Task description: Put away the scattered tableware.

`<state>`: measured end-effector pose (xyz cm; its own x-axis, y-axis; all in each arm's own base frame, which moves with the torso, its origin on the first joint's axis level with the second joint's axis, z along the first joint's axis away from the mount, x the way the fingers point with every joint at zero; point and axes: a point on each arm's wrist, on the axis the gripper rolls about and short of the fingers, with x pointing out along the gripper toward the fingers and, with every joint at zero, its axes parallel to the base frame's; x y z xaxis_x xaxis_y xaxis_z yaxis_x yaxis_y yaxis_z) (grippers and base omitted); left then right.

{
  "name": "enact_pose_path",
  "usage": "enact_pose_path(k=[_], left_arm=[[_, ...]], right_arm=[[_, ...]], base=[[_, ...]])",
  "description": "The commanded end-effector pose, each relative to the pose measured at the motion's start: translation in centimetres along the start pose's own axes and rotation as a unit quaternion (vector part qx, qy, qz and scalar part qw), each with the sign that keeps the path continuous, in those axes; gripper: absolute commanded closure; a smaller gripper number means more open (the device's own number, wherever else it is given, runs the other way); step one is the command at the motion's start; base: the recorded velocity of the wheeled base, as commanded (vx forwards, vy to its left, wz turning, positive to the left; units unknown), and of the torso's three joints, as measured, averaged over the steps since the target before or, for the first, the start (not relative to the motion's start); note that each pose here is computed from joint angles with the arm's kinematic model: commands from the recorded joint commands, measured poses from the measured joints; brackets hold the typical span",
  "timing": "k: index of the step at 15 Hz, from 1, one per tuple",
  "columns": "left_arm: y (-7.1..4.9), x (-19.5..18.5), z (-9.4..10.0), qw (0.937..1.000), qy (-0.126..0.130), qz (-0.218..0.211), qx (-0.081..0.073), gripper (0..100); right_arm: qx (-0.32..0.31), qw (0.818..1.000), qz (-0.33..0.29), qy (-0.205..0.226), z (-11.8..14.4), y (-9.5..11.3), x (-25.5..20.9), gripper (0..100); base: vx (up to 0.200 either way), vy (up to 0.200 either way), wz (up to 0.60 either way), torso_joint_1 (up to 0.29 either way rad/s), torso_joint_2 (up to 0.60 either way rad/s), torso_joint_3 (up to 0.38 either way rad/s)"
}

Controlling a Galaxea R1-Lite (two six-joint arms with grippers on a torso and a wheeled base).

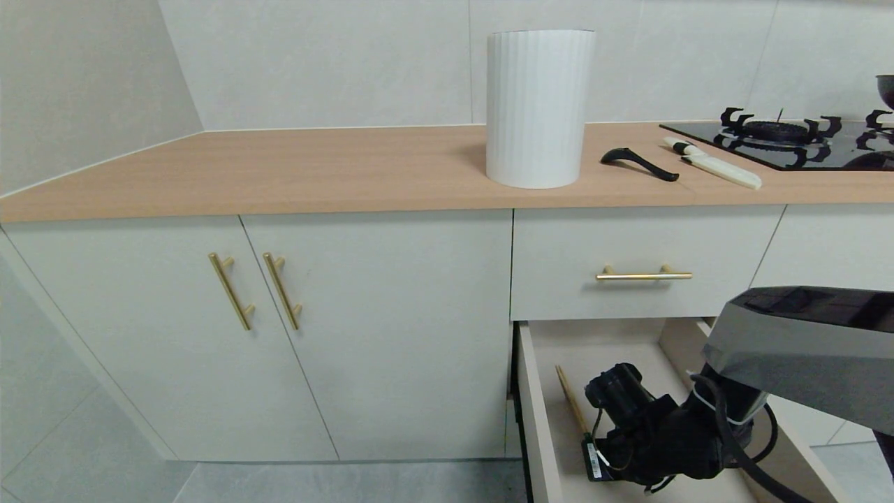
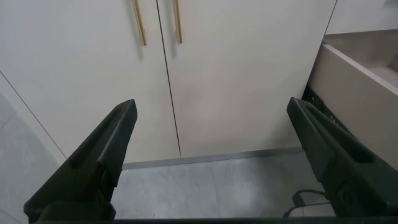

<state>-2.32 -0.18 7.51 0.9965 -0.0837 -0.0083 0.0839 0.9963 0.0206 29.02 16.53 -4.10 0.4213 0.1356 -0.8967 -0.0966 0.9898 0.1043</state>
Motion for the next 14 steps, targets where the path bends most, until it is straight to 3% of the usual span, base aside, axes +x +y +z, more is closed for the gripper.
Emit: enact_pose_path(k=[1, 2, 12, 14], left_arm=[[0.0, 0.0, 0.0, 1.0000, 0.000, 0.000, 0.000, 0], [0.0, 0.0, 0.0, 1.0000, 0.000, 0.000, 0.000, 0], [0.0, 0.0, 0.0, 1.0000, 0.000, 0.000, 0.000, 0], [0.0, 0.0, 0.0, 1.0000, 0.000, 0.000, 0.000, 0]], right_arm=[[0.000, 1.000, 0.000, -0.001, 0.0, 0.0, 0.0, 100], [0.000, 1.000, 0.000, -0.001, 0.0, 0.0, 0.0, 0], [0.000, 1.000, -0.002, -0.005, 0.1, -0.1, -0.8, 0], [0.008, 0.997, -0.033, -0.062, 1.0, -0.4, -4.1, 0]], base=[[0.000, 0.000, 0.00, 0.000, 0.00, 0.000], [0.000, 0.000, 0.00, 0.000, 0.00, 0.000], [0.000, 0.000, 0.00, 0.000, 0.00, 0.000], [0.000, 0.000, 0.00, 0.000, 0.00, 0.000]])
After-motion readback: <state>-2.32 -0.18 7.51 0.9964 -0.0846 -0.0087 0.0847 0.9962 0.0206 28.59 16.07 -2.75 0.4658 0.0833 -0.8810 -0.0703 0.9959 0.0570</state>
